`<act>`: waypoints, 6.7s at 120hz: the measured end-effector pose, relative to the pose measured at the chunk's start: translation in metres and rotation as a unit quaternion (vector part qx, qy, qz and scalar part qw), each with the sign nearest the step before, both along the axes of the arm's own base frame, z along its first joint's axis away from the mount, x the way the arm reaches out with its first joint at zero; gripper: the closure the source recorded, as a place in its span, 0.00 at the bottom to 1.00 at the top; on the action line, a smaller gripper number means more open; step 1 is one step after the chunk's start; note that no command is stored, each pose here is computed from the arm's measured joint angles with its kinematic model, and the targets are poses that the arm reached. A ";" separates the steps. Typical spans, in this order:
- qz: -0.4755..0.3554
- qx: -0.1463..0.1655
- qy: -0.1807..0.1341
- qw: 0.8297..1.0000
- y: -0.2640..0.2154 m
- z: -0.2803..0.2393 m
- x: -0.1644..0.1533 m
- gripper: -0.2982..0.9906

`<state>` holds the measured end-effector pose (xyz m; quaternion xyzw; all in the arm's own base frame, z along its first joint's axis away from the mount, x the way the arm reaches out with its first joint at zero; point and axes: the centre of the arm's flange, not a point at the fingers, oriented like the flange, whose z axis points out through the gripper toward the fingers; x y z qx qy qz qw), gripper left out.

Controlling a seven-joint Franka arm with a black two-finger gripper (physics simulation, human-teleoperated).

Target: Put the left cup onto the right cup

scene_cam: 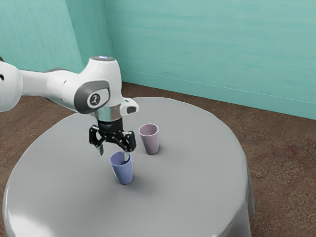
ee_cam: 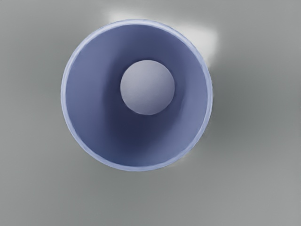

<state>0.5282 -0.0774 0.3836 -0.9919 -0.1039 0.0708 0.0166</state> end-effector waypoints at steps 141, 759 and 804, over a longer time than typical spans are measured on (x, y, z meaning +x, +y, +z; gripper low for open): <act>-0.011 -0.003 -0.030 0.999 -0.018 -0.047 0.035 0.23; 0.044 0.006 -0.093 0.995 -0.020 0.023 0.200 0.43; 0.040 0.011 -0.108 0.993 -0.019 0.050 0.193 0.27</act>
